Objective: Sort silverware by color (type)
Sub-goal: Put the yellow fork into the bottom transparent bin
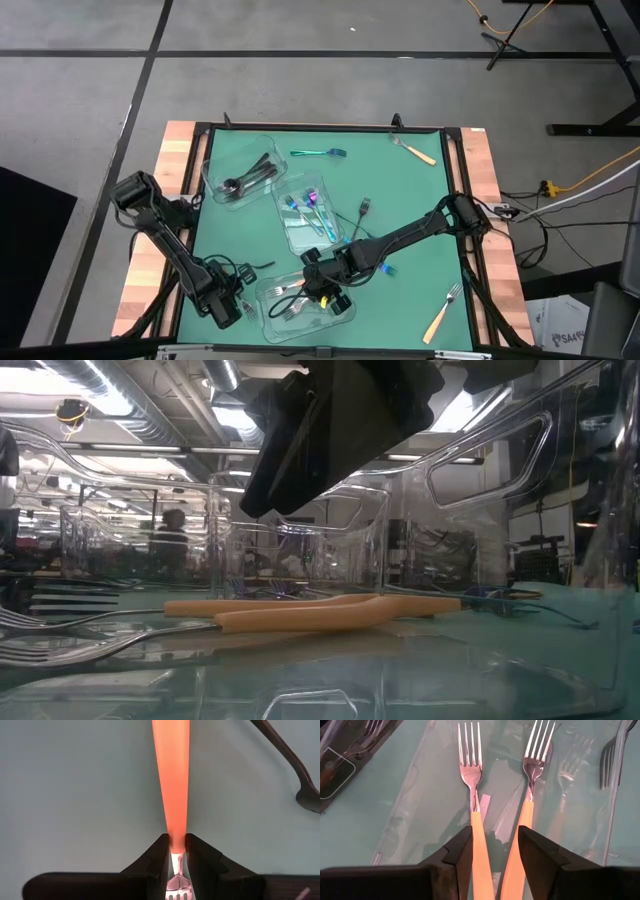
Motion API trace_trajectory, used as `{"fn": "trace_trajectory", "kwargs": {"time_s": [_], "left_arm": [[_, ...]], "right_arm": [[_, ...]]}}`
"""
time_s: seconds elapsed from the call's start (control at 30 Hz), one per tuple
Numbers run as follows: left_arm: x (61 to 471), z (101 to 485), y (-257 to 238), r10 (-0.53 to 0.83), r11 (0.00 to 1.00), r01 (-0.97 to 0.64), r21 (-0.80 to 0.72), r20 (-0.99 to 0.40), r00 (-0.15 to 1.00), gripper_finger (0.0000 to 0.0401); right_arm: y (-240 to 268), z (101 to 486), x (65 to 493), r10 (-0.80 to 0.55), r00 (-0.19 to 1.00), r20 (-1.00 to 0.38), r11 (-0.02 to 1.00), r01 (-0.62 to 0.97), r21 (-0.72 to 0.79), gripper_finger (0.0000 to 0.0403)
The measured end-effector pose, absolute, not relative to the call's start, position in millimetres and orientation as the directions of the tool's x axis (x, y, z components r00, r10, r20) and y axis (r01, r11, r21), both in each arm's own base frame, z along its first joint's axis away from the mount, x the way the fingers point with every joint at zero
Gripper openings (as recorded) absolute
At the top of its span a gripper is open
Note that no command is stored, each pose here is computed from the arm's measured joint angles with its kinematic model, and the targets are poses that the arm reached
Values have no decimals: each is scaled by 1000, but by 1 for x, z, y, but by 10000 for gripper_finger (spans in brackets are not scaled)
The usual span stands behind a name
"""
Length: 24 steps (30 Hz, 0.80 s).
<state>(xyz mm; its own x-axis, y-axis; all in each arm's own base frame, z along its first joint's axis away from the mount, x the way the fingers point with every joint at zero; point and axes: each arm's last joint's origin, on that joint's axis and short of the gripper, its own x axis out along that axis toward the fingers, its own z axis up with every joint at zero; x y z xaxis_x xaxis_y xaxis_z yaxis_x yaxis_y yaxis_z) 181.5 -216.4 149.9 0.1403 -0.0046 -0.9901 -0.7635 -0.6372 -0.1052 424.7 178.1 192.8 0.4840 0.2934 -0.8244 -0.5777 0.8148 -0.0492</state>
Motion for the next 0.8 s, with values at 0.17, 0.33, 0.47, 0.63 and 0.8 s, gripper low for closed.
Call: {"fn": "trace_trajectory", "kwargs": {"time_s": [0.17, 0.33, 0.47, 0.63, 0.8], "left_arm": [[181, 149, -215, 9, -637, -765, -93, -994, 113, 57], [180, 148, -211, 31, -640, -764, -85, -996, 84, 57], [180, 148, -212, 27, -626, -775, -87, -996, 91, 57], [180, 148, -212, 27, -588, -804, -91, -995, 93, 57], [180, 148, -212, 28, -570, -817, -93, -995, 94, 57]], "right_arm": [[178, 193, 425, 294, 484, -824, 815, -578, -49, 145], [178, 193, 425, 294, 484, -824, 815, -578, -49, 145], [178, 193, 425, 293, 484, -824, 815, -578, -49, 145], [178, 193, 425, 294, 484, -824, 815, -578, -49, 145], [178, 193, 425, 293, 484, -825, 815, -578, -49, 145]]}}
